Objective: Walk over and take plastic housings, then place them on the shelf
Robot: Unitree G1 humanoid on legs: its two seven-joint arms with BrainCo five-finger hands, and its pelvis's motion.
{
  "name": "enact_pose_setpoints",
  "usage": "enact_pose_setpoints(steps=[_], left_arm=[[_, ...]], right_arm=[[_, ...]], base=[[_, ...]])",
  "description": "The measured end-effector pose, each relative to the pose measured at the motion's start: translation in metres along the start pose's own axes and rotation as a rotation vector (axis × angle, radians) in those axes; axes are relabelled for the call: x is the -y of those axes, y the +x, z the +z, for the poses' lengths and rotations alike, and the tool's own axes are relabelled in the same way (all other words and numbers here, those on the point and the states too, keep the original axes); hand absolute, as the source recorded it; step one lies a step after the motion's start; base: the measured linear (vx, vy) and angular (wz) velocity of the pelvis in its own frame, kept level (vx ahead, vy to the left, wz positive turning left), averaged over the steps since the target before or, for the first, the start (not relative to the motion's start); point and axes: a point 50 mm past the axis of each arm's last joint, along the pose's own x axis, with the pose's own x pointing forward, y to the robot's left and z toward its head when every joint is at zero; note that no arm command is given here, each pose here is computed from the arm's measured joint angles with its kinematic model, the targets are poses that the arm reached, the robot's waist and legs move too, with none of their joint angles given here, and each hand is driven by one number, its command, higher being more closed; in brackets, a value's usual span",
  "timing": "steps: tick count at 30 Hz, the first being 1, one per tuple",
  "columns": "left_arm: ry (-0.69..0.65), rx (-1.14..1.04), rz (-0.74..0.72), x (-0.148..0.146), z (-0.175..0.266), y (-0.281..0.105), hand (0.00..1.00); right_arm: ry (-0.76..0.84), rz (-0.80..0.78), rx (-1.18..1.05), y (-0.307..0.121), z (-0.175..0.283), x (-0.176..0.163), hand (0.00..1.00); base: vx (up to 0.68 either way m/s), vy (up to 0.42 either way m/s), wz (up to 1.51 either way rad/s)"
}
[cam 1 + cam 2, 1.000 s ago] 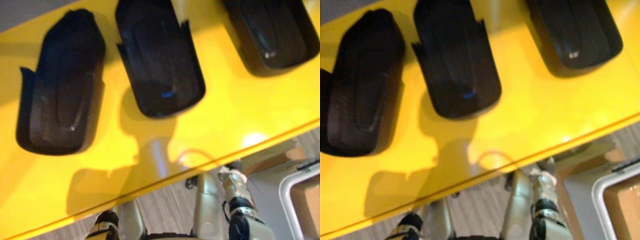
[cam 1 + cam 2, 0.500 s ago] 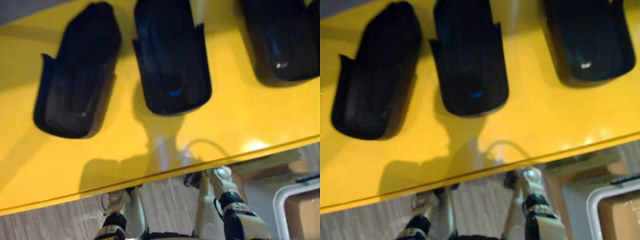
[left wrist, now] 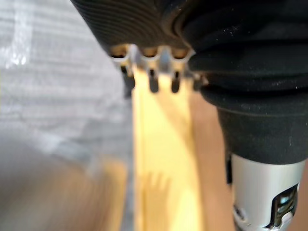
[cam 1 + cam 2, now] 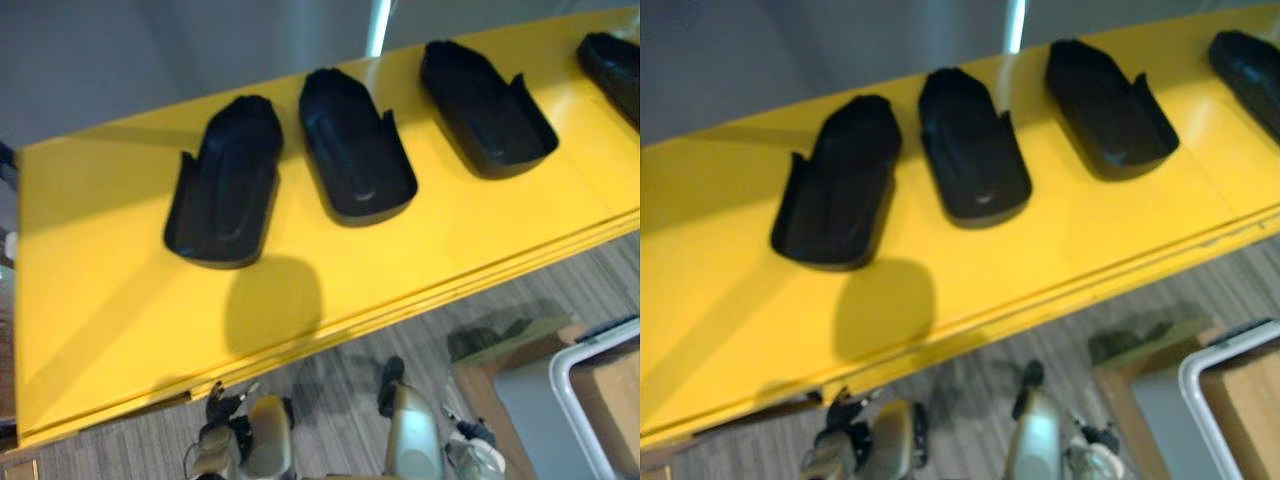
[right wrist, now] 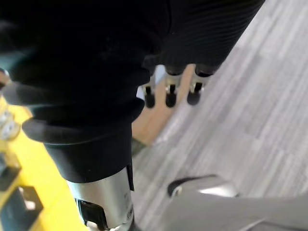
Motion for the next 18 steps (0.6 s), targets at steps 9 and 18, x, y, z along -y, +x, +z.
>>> enact_pose_setpoints(steps=[9,18], left_arm=[[-0.302,-0.173,0.180,-0.025,-0.047,-0.017,0.00],[0.000,-0.096,0.138,-0.021,-0.029,-0.010,0.00]], right_arm=[[0.026,0.082,-0.010,-0.011,-0.009,-0.033,0.00],[-0.105,0.211,0.063,-0.017,0.001,-0.066,0.00]], base=[[-0.19,-0.192,-0.13],[-0.08,-0.095,-0.35]])
